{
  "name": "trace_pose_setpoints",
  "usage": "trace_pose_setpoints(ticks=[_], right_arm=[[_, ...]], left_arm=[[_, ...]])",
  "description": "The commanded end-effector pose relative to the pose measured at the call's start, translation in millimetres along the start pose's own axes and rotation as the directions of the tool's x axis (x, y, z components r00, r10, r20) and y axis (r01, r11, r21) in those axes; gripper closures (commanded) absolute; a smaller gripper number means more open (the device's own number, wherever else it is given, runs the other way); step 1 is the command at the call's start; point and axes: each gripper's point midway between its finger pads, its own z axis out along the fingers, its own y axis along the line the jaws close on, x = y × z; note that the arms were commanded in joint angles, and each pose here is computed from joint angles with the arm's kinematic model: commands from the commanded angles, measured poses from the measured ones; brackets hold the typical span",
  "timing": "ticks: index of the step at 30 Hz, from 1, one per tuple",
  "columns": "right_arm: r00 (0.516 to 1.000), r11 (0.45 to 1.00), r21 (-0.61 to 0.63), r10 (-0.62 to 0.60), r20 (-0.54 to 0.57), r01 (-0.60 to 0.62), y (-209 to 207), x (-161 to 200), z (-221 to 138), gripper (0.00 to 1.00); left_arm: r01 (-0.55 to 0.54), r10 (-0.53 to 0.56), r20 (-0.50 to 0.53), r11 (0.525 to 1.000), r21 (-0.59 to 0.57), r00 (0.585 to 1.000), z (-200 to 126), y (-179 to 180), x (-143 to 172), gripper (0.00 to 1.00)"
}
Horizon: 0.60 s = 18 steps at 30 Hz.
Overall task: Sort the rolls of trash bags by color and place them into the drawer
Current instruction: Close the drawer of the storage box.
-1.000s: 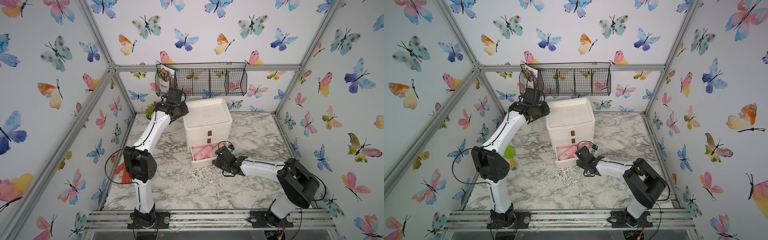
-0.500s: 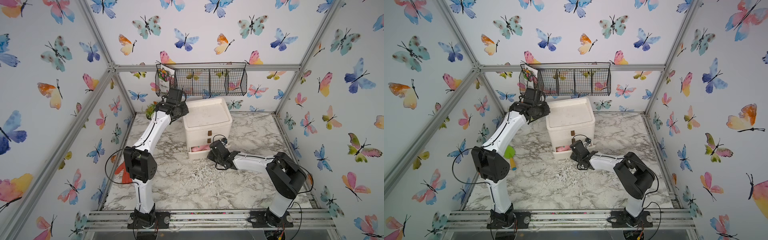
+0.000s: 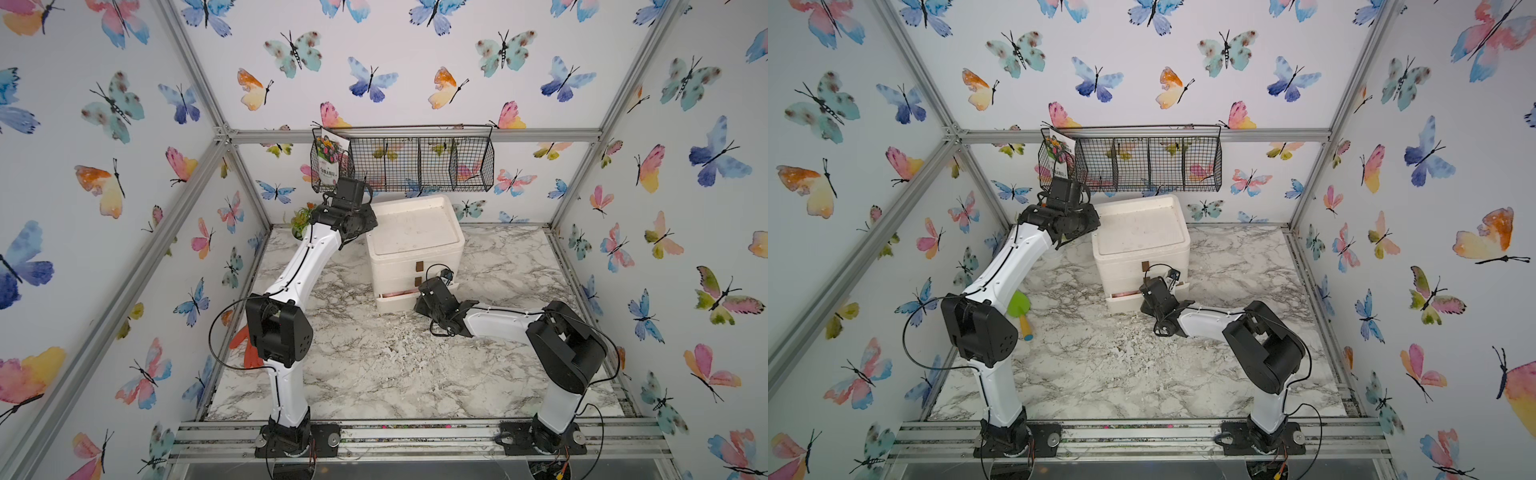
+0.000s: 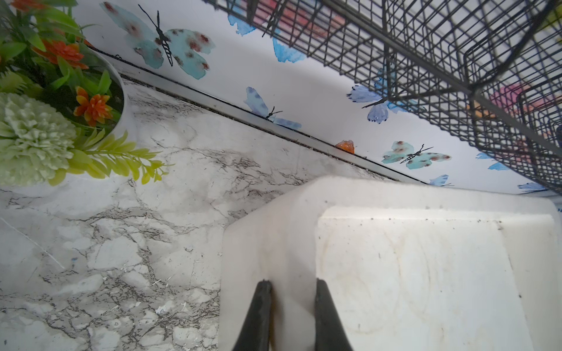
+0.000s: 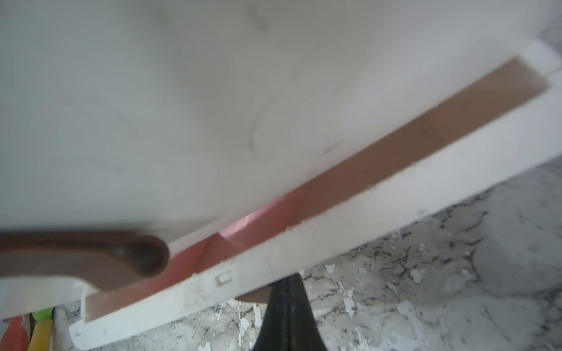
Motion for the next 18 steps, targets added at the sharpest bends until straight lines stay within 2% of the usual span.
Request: trace_pose_setpoints(ticks=[1,18], right_arm=[[0.995,0.999,-0.035,-0.001,0.100,0.005,5.9,-30.0,-1.9,0.98],[0.996,0.980,-0.194,-0.019,0.088,0.036,38.7,-38.8,19.0,0.97]], left_arm=[[0.070,-0.068,-0.127,0.997,0.016,0.990,-20.6,0.9,31.8,1.00],[0.129,-0.114,-0.139,0.986,0.107,0.984,-63.0,-18.5,47.4,1.00]])
